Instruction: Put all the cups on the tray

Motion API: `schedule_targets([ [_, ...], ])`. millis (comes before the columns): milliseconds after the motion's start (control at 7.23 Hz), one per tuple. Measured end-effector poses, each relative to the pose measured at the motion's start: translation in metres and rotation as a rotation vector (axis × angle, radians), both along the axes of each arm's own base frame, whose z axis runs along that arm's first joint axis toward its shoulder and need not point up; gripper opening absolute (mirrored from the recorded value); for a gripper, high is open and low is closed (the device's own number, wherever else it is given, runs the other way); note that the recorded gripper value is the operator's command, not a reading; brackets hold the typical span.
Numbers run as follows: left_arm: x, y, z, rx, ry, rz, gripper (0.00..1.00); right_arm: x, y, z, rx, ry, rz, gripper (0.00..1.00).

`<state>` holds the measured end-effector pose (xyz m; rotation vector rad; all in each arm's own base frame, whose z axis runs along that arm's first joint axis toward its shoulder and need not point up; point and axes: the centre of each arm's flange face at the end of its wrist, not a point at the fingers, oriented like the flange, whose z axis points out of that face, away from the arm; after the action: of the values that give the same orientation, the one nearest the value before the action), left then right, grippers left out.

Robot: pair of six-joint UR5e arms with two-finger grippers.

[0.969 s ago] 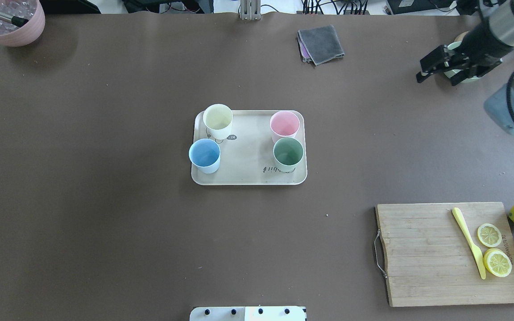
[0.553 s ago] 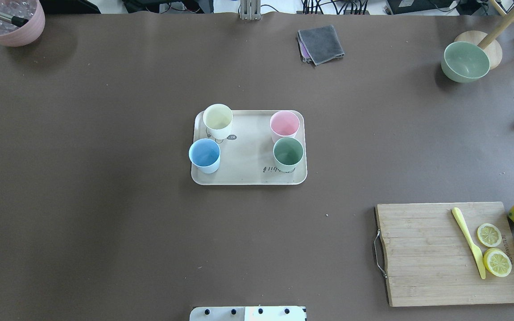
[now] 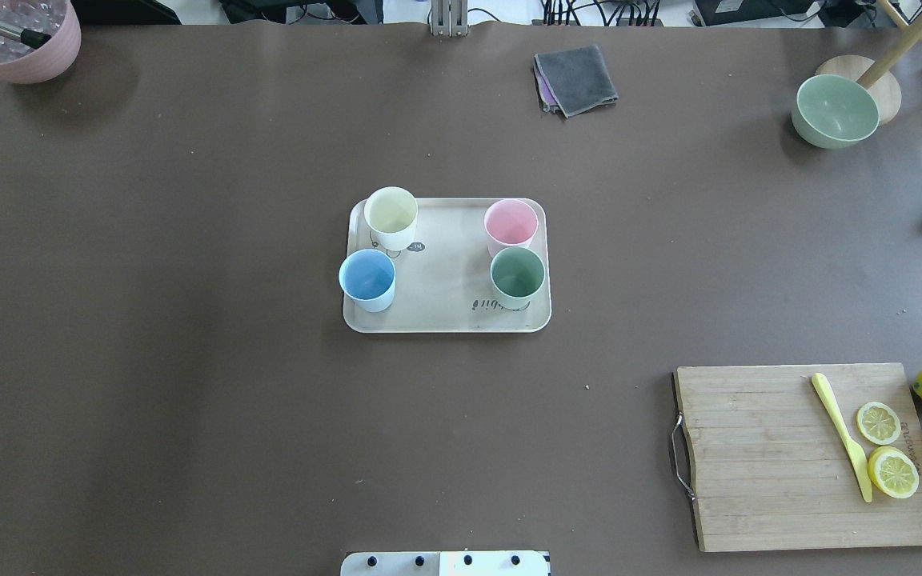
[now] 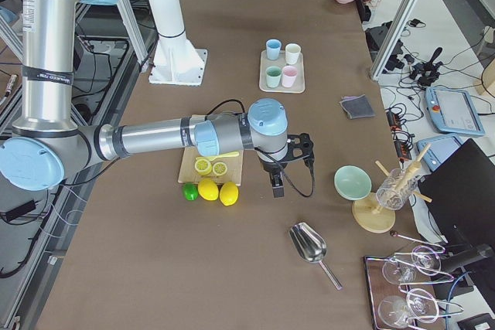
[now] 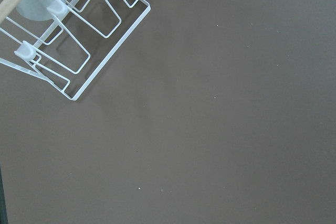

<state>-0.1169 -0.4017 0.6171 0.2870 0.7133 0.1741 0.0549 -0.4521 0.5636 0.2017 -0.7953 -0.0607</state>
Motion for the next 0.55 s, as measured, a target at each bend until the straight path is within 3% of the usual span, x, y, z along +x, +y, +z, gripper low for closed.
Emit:
schedule_targets([
  [553,-0.0009,-0.0035,0.0023,0.008,-0.008,-0.001,0.98,0.0005,0.0066,0.0099,-0.029,-0.011,0.014,1.00],
])
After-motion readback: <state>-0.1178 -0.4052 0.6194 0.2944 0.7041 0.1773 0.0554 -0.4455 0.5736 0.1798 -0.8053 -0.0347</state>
